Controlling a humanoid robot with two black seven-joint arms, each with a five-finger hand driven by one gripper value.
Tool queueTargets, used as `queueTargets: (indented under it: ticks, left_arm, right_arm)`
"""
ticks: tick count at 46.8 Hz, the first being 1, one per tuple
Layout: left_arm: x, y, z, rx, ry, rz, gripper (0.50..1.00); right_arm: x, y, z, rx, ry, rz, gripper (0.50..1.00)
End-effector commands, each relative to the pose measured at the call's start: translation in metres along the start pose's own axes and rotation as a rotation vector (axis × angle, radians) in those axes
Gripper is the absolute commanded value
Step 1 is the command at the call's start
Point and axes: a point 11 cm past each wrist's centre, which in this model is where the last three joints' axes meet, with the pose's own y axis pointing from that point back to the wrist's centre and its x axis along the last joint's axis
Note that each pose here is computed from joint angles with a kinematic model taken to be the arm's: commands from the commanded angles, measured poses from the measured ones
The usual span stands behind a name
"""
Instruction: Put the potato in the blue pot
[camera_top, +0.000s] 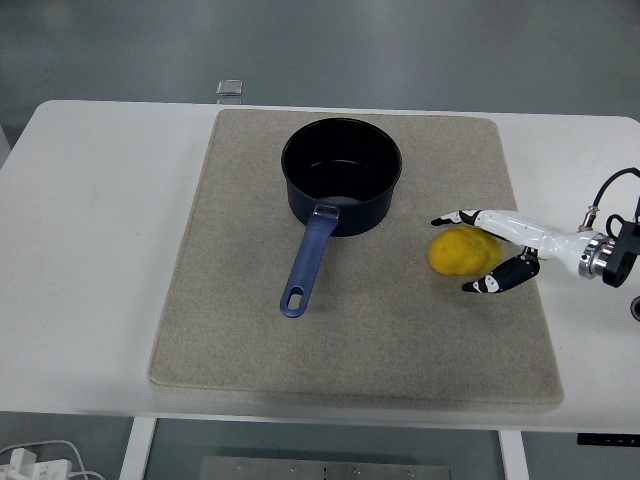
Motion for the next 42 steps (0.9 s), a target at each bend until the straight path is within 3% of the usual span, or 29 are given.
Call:
queueTargets:
  ticks: [1,16,42]
  left_arm:
    - [0.0000,0.0000,0.0000,0.001,0.000,0.000,1.000]
    - [0.0000,0.0000,0.0001,-0.001,0.000,0.000,1.000]
    - [0.0000,0.0000,0.0001,-0.001,0.000,0.000,1.000]
  right_arm:
    - [-0.0021,-0.0031,-0.0004,0.005,0.005,-0.014,0.500]
    - [0.0042,-0.0043,0.0067,-0.021,0.006,-0.005,0.500]
    - [0.0065,-0.0045,0.0065,-0.021,0.006,0.001,0.500]
